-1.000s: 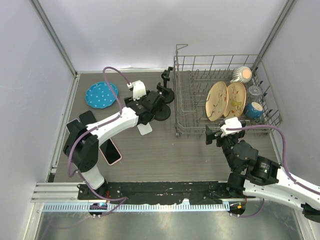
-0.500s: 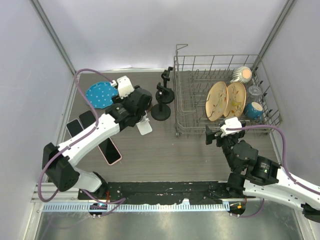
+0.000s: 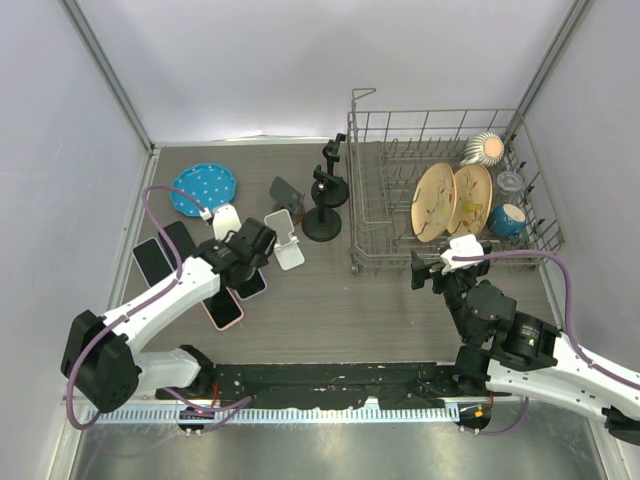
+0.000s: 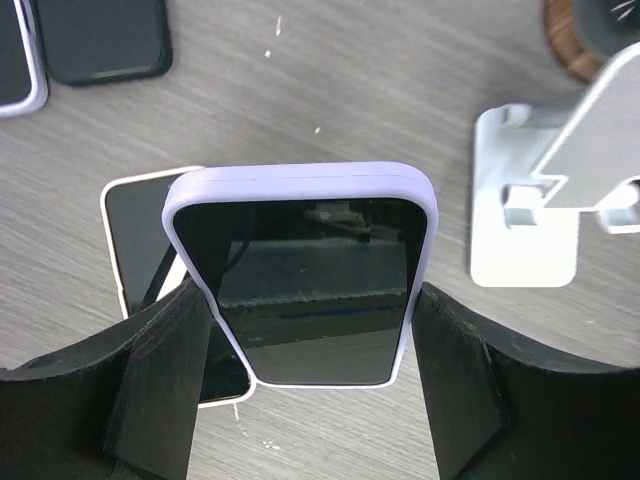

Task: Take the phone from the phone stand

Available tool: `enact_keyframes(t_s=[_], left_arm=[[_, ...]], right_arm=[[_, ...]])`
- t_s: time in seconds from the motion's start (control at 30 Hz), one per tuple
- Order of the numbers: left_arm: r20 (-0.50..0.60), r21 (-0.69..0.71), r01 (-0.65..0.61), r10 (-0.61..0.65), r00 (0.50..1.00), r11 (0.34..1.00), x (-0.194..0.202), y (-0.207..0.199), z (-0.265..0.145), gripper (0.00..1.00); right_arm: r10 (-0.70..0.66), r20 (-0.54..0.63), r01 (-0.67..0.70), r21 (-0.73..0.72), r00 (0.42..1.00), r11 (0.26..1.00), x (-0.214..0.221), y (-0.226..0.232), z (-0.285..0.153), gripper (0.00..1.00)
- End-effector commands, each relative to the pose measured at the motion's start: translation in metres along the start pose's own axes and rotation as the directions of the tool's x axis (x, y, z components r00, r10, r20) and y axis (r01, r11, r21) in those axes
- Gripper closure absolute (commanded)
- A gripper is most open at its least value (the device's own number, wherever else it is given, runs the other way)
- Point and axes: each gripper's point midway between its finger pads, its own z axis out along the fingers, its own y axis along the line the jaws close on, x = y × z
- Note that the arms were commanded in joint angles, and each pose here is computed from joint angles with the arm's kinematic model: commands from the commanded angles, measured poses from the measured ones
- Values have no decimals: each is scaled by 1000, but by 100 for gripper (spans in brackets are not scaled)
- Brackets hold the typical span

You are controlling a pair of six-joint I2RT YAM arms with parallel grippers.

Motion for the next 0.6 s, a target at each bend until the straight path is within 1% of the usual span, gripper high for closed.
enact_keyframes(t_s=[0.0, 0.03, 0.1, 0.33, 0.47, 0.57], left_arm=[[-34, 34, 95, -94, 995, 995, 2, -7, 10, 66], [-72, 38, 105, -102, 992, 994, 9, -8, 15, 66], [-104, 31, 108, -105, 989, 994, 17, -12, 26, 68], [-212, -13, 112, -112, 971, 994, 45, -10, 56, 69], [-233, -44, 97, -105, 967, 994, 56, -4, 61, 67], [-228, -70, 85, -99, 969, 994, 59, 3, 62, 62]], right_arm=[[51, 29, -51, -5, 998, 999, -16, -3, -2, 2], [51, 29, -51, -3, 998, 999, -16, -3, -2, 2], [51, 29, -51, -3, 998, 999, -16, -3, -2, 2], [51, 29, -51, 0, 998, 999, -16, -4, -2, 2], [48, 28, -48, 0, 998, 999, -16, -3, -2, 2], [52, 31, -52, 0, 998, 999, -16, -4, -2, 2]])
